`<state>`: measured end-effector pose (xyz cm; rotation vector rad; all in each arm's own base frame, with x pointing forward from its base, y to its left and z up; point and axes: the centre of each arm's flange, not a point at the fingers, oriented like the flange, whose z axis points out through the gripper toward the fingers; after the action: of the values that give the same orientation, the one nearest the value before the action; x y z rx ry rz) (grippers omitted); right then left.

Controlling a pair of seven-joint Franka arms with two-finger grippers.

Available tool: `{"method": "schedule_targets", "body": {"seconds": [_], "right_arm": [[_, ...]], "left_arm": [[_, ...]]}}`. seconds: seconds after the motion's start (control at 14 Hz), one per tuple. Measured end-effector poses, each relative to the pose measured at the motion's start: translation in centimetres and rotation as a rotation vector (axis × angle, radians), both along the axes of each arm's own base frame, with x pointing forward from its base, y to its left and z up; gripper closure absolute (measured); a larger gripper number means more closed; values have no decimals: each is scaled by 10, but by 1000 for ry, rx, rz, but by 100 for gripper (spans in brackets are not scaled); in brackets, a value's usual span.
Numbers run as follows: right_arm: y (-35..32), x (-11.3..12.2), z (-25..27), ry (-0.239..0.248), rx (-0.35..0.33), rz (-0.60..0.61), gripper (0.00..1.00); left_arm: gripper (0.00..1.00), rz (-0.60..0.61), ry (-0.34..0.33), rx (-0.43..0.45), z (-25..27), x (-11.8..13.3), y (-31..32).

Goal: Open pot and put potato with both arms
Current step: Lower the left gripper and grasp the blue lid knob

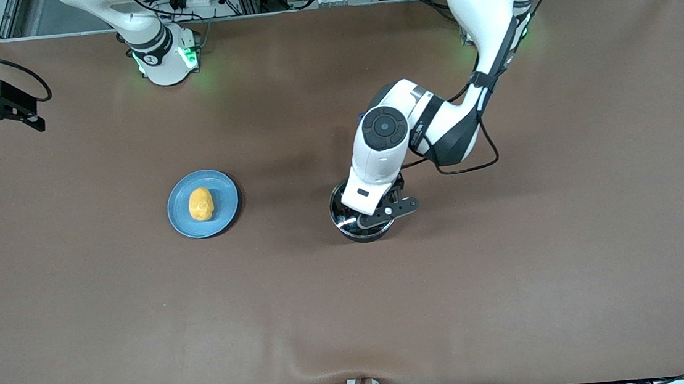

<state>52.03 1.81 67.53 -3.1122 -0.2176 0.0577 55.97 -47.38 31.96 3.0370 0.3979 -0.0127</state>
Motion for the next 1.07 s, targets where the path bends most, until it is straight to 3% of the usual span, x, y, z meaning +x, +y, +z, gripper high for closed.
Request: {"method": "schedule_targets", "body": {"seconds": [1.07], "right_arm": [[0, 0, 0, 0, 0, 0, 0]], "left_arm": [[0, -14, 10, 49, -34, -12, -14]]}}
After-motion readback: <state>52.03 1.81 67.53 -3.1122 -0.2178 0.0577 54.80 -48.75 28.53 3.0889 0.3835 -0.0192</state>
